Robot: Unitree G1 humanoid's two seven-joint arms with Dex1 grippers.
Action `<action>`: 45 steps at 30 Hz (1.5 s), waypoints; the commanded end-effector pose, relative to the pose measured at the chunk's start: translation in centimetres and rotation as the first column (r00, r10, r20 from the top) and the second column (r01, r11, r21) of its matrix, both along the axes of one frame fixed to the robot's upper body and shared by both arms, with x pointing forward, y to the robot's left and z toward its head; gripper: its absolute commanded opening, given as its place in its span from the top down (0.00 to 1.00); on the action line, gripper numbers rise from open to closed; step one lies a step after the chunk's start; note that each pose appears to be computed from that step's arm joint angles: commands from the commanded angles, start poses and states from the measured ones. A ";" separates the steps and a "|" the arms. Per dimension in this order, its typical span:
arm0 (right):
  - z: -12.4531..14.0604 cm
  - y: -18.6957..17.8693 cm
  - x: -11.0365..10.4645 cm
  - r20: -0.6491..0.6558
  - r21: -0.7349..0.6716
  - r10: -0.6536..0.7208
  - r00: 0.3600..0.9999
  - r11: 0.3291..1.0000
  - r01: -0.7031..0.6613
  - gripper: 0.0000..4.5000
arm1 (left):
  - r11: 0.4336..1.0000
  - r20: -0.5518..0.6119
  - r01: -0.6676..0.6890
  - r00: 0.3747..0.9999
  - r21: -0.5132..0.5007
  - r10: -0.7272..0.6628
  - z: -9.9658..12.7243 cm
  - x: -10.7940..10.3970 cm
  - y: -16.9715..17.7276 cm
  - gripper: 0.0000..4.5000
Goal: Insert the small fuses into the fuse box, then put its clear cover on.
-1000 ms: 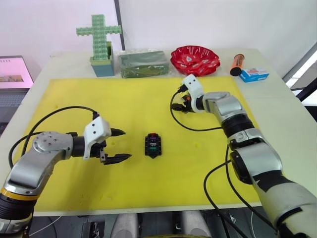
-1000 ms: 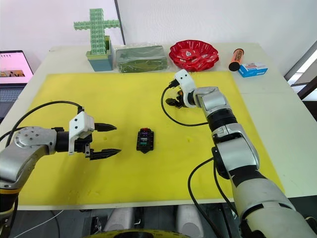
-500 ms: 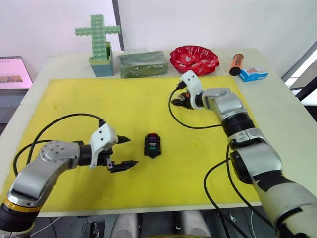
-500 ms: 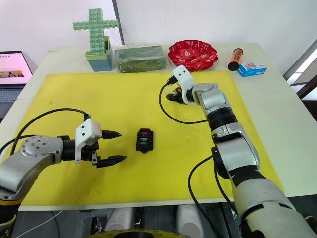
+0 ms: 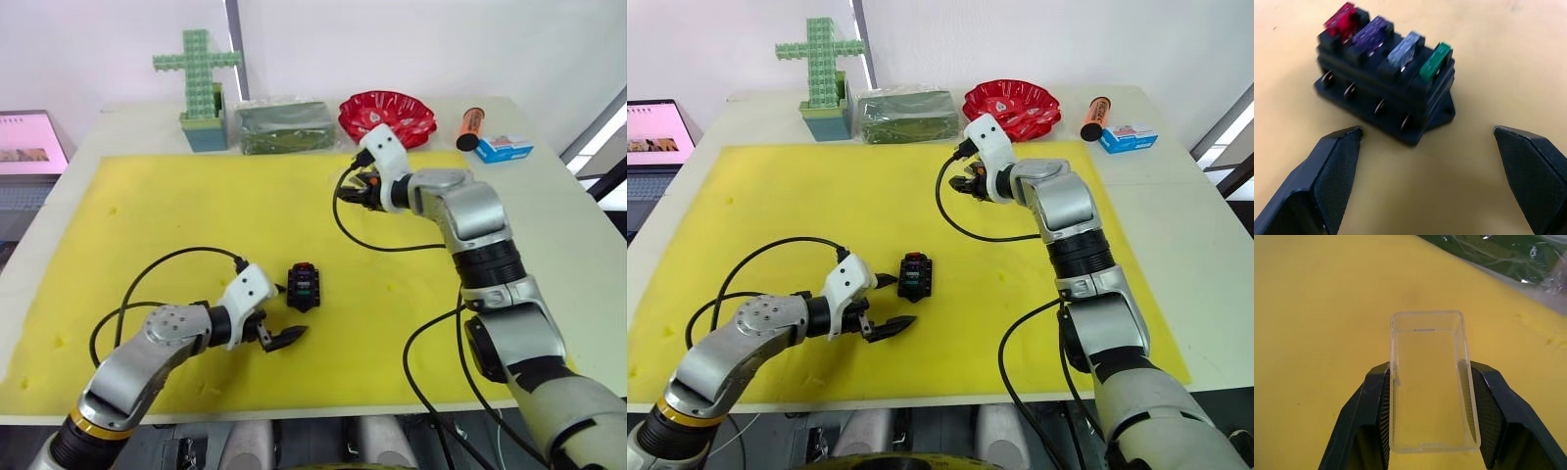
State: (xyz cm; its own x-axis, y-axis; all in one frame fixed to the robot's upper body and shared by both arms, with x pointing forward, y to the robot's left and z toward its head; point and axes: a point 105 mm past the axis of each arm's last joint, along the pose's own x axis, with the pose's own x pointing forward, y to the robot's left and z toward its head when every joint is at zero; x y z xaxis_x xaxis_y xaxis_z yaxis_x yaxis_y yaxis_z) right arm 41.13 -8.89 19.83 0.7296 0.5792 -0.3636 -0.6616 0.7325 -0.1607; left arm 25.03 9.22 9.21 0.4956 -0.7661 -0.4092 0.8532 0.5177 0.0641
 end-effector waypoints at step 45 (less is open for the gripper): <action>2.8 -0.3 -4.1 0.049 -0.034 0.169 0.984 0.985 -0.168 0.60 | 0.962 0.151 0.260 0.951 0.077 -0.269 1.5 2.0 -0.4 0.34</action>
